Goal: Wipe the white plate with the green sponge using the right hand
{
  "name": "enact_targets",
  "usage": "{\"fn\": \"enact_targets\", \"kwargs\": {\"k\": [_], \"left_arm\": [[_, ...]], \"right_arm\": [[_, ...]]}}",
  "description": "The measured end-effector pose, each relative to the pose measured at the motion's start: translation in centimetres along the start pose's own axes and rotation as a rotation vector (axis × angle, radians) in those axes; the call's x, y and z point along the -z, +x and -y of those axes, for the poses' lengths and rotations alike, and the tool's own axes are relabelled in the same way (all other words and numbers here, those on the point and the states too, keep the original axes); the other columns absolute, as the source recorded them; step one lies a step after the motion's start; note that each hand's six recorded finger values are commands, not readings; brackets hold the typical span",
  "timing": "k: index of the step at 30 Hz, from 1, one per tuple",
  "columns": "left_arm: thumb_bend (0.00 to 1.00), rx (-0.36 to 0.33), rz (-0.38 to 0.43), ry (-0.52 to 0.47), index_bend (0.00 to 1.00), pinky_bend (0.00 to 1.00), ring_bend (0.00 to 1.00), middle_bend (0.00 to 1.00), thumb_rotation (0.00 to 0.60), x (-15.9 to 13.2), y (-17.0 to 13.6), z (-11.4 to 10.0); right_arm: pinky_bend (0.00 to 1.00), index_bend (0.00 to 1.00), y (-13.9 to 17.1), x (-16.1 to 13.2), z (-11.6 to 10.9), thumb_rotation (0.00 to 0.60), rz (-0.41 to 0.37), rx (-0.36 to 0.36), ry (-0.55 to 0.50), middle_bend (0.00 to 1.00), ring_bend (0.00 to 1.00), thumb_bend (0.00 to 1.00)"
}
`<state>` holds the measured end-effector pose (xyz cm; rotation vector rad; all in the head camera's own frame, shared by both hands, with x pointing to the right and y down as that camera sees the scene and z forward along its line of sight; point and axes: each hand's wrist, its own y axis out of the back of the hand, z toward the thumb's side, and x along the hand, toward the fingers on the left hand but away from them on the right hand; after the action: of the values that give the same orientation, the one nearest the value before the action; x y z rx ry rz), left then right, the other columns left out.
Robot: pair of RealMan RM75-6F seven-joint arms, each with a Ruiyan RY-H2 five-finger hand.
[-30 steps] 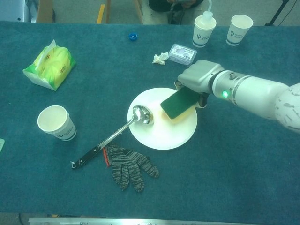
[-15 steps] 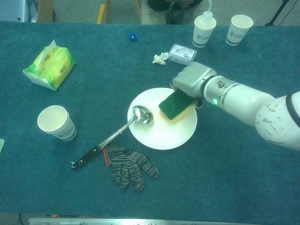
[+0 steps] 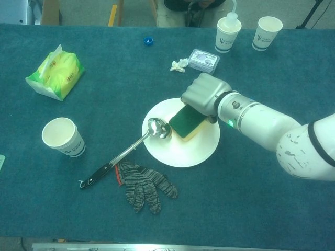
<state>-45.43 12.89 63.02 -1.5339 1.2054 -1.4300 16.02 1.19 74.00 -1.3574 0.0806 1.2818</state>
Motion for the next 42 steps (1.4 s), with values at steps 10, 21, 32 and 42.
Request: {"fn": "enact_targets", "kwargs": {"k": [10,21,32,42], "left_arm": [[0.39,0.007,0.023,-0.012,0.27,0.19,0.16,0.24,0.600,-0.5,0.2,0.5],[0.39,-0.002,0.022,-0.018,0.27,0.19,0.16,0.24,0.600,-0.3,0.1,0.4],[0.39,-0.003,0.018,-0.024,0.27,0.19,0.16,0.24,0.600,-0.1,0.0,0.4],[0.39,0.000,0.015,-0.022,0.27,0.19,0.16,0.24,0.600,-0.1,0.0,0.5]], "right_arm": [[0.35,0.42,0.5,1.7,-0.1,0.600,0.046,0.023,0.085,0.38,0.24,0.39],[0.35,0.42,0.5,0.1,-0.1,0.600,0.010,0.033,0.101,0.38,0.24,0.39],[0.35,0.42,0.5,-2.0,0.2,0.600,-0.025,0.059,0.129,0.38,0.24,0.38],[0.35,0.42,0.6,-1.3,0.8,0.600,-0.007,0.043,0.137,0.38,0.24,0.38]]}}
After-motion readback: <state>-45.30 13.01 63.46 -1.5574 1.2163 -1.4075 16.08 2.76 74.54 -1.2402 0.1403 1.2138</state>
